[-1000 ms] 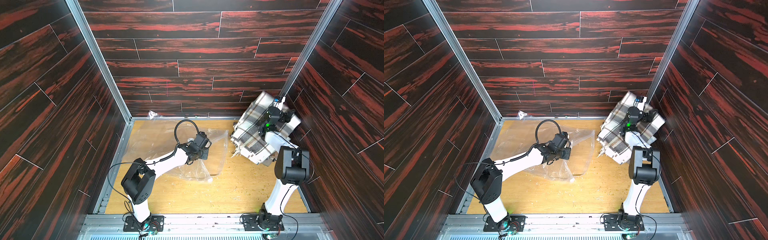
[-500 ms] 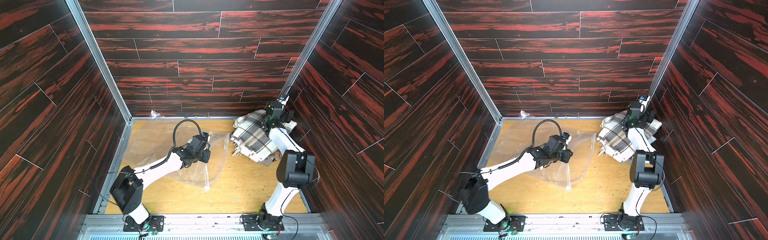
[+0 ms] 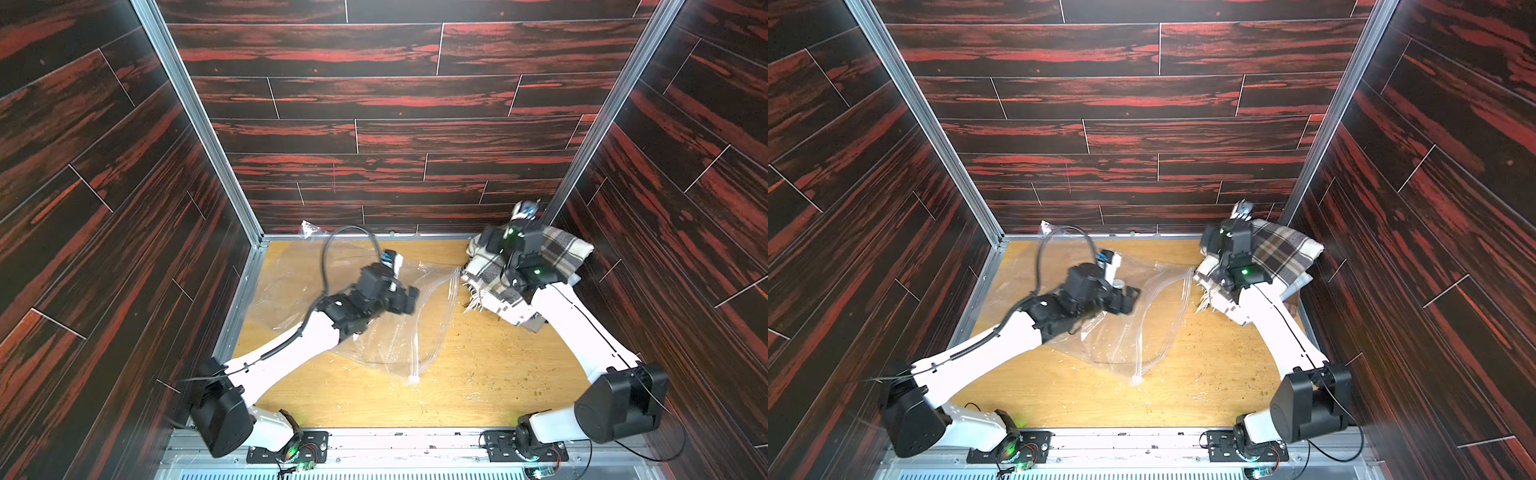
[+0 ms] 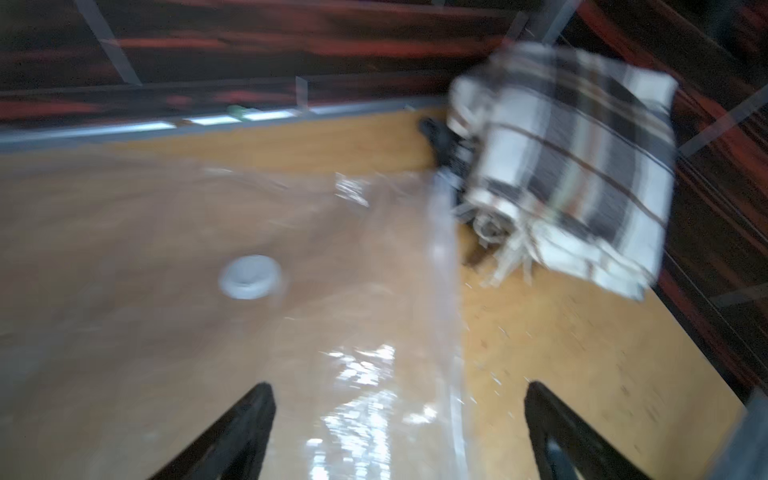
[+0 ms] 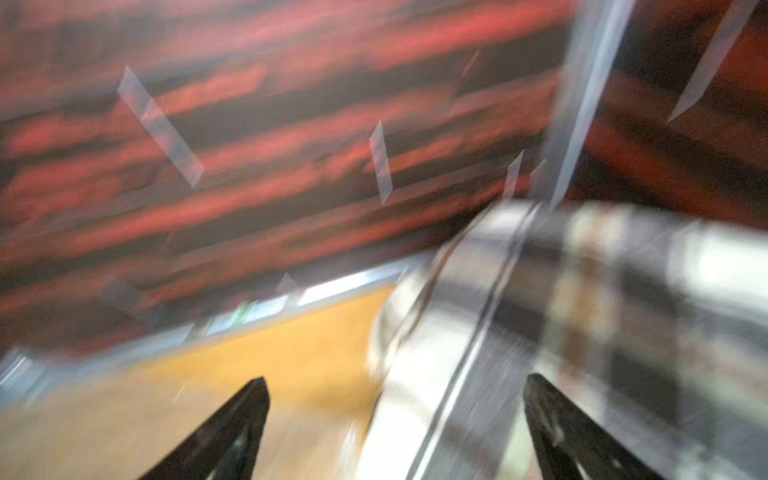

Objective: Take the scarf out of the vacuum bag
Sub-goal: Place the vacuum bag at the center of the board, then adjust the vacuum bag at the center of the board.

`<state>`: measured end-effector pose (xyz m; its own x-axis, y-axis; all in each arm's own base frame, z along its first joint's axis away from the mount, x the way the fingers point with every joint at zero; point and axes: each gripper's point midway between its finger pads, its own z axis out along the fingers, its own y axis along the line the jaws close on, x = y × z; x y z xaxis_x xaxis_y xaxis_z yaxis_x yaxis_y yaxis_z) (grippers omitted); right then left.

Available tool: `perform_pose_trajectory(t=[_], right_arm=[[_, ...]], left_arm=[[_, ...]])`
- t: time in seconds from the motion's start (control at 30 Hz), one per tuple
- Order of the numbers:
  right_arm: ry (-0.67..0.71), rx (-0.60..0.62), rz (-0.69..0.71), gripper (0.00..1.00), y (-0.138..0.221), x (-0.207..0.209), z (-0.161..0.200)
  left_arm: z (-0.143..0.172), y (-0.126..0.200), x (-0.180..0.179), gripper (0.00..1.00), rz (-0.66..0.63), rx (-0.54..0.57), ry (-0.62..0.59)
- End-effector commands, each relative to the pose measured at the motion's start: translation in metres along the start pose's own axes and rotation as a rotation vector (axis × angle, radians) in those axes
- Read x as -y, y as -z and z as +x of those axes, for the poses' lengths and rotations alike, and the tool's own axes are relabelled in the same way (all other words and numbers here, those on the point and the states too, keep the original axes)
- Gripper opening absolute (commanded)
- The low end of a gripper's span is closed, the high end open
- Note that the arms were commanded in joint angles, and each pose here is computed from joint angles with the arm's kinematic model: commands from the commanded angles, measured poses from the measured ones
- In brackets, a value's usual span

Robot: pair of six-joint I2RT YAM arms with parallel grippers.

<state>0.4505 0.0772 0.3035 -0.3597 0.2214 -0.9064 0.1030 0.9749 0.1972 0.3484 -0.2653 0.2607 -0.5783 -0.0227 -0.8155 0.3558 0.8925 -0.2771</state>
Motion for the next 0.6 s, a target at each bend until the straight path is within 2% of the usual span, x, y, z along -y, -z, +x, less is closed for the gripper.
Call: perform_pose_trajectory(t=[0.0,0.1,0.23,0.4,0.57], right_arm=[[-0.075,-0.237,-0.199,0.98,0.021,-0.028,0.058],[-0.096,-0.347,-0.304,0.98,0.041,-0.038,0.089],[-0.163,-0.451,-0.469,0.98,0.072,-0.057,0.115],[-0.273,-0.544,-0.661,0.98,0.107,-0.084,0.129],[-0.301,-0.604,-0.736,0.98,0.125,-0.11,0.141]], left_arm=[[-0.031,0.022,-0.071,0.96,-0.222,0.097,0.154],[-0.038,0.021,-0.135,0.96,-0.372,0.08,0.302],[-0.029,0.003,-0.199,0.96,-0.492,0.016,0.445],[-0.011,-0.032,-0.248,0.96,-0.536,-0.06,0.572],[0.02,-0.071,-0.277,0.96,-0.493,-0.204,0.71]])
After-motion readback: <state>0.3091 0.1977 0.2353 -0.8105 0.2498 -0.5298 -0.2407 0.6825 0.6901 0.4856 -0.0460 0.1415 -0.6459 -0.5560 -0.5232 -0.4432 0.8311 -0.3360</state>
